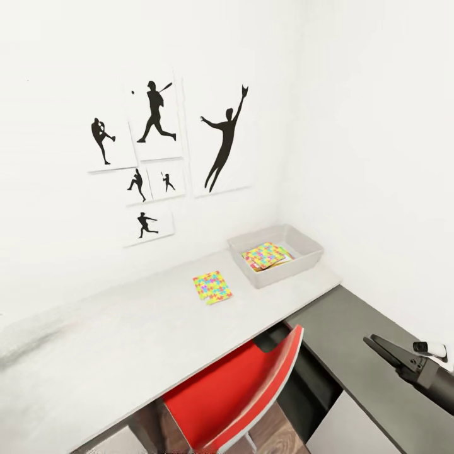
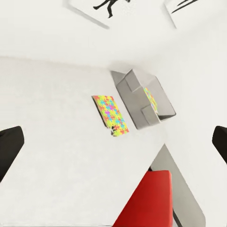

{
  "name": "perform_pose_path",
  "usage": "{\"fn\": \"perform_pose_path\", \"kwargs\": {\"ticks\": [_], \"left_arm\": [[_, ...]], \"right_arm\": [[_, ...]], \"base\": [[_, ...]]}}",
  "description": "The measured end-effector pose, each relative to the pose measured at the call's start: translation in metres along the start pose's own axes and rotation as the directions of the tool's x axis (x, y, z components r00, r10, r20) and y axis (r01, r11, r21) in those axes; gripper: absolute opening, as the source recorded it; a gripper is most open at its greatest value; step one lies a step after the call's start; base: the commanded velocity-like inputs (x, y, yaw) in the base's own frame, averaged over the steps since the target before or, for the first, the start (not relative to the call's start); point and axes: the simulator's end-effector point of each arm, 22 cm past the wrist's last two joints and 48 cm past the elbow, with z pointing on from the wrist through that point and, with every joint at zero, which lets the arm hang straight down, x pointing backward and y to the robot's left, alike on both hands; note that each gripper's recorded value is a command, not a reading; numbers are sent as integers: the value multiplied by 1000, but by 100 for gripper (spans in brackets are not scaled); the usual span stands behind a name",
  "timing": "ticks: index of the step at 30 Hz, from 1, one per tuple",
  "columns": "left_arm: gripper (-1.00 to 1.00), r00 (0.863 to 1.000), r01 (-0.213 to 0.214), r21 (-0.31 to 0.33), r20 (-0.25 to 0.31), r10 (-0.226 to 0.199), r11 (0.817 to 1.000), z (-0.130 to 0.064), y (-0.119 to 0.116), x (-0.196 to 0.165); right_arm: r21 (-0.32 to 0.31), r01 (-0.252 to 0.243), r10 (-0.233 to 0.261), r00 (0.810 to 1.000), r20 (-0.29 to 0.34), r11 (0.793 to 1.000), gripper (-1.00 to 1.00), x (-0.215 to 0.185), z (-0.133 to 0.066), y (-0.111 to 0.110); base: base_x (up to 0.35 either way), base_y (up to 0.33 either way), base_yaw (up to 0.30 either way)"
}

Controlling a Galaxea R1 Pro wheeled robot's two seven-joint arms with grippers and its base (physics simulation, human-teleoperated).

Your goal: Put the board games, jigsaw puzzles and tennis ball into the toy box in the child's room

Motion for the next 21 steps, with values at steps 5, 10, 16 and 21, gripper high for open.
{"fn": "perform_pose_path", "kwargs": {"ticks": [5, 10, 16, 21], "left_arm": [[100, 1000, -2, 1, 3, 2, 1000, -1, -1, -1], [100, 1000, -4, 3, 4, 4, 1000, -2, -2, -1], [100, 1000, -12, 4, 7, 12, 1000, -3, -3, -2], [100, 1000, -20, 5, 10, 20, 1000, -4, -5, -3]], "right_arm": [[-2, 2, -2, 1000, 1, 1000, 100, 0, 0, 1], [-3, 5, -5, 1000, 4, 1000, 100, -2, -1, 2], [-5, 8, -8, 1000, 7, 1000, 100, -3, -1, 4], [-7, 12, -12, 1000, 9, 1000, 100, -4, -2, 5]], "base": [[-57, 53, 271], [-19, 18, 271], [-5, 5, 272], [12, 1, 272]]}}
